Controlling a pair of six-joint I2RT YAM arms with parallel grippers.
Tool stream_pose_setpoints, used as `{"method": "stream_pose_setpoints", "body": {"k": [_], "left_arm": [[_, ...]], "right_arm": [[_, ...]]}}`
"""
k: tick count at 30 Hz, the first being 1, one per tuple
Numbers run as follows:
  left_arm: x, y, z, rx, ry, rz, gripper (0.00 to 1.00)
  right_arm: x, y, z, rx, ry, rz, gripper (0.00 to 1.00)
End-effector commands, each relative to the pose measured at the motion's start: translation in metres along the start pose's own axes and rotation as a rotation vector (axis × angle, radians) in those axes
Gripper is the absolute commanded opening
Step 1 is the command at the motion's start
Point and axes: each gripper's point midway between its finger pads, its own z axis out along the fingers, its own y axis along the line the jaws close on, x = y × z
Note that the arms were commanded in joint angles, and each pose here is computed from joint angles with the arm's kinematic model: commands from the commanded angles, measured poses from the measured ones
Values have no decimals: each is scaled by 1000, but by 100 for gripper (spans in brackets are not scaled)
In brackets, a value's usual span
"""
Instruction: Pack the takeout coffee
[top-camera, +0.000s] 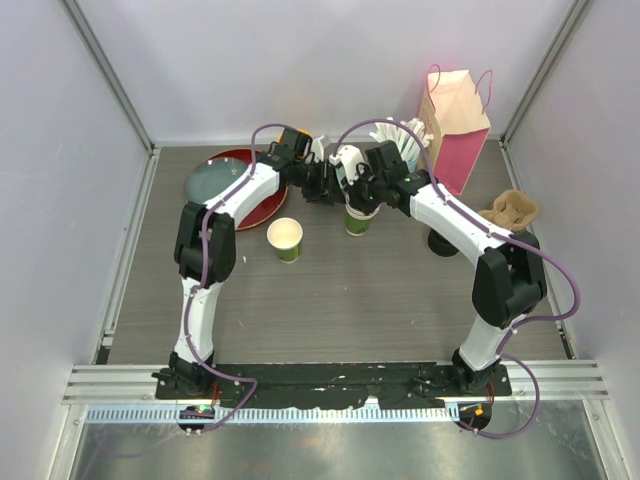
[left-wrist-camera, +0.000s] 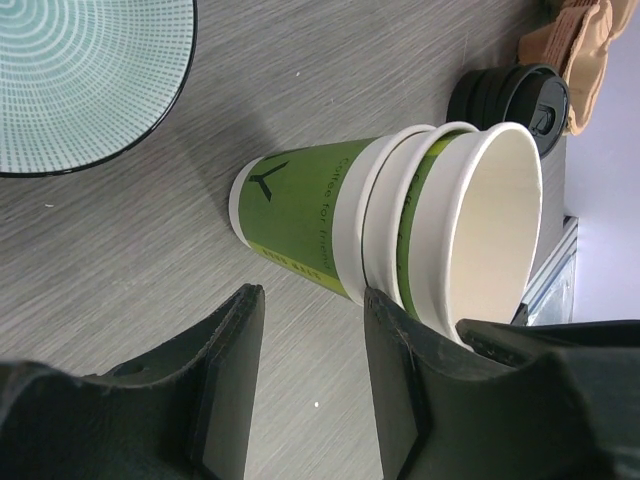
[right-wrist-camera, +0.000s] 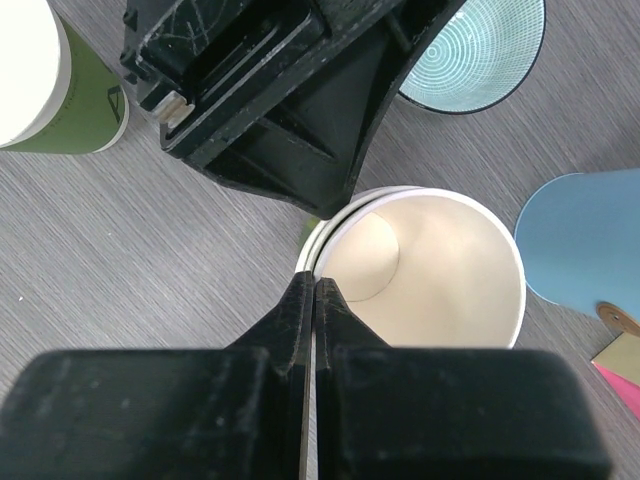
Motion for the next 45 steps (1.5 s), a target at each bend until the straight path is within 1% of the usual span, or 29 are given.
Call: {"method": "stream_pose_setpoints", "body": {"k": [1,5,9,13,18,21,26,28,32,38,45], "left_arm": [[-16,-18,-3,46,-41,33,48],[-14,-28,-7,86,-21,38,48],[-22,-46,-26,110,-54,71,48],[-24,-48,-29,109,-71,73,48],[-16,-43,-19,118,-33,49,49],[-15,-47,-24,126,-32,59,48],[-27,-61,-46,115,-90,124,49],[-28,-61,-48,106,-101,134,49],[-27,-59,-44,112,-95,118,49],[-16,-47,-19,87,-41,92,49],[-12,-40,-10,86,-21,70,44]], "right_arm": [[-27,-2,-14,12,-94,-30,1],[-28,-4,-15,18,-95,-30,1],[-26,-5,-13,25,-86,-34,1],[-26,-5,-12,22,-84,-36,1],[-27,-5,-12,21,-83,-34,1],[-26,-7,-13,28,-77,-35,1],[-23,-8,-11,34,-69,-37,1],[-23,-8,-11,33,-67,-36,1],[-23,-6,-10,24,-70,-35,1],[-23,-6,-11,25,-72,-36,1],[-24,-6,-12,23,-72,-32,1]]}}
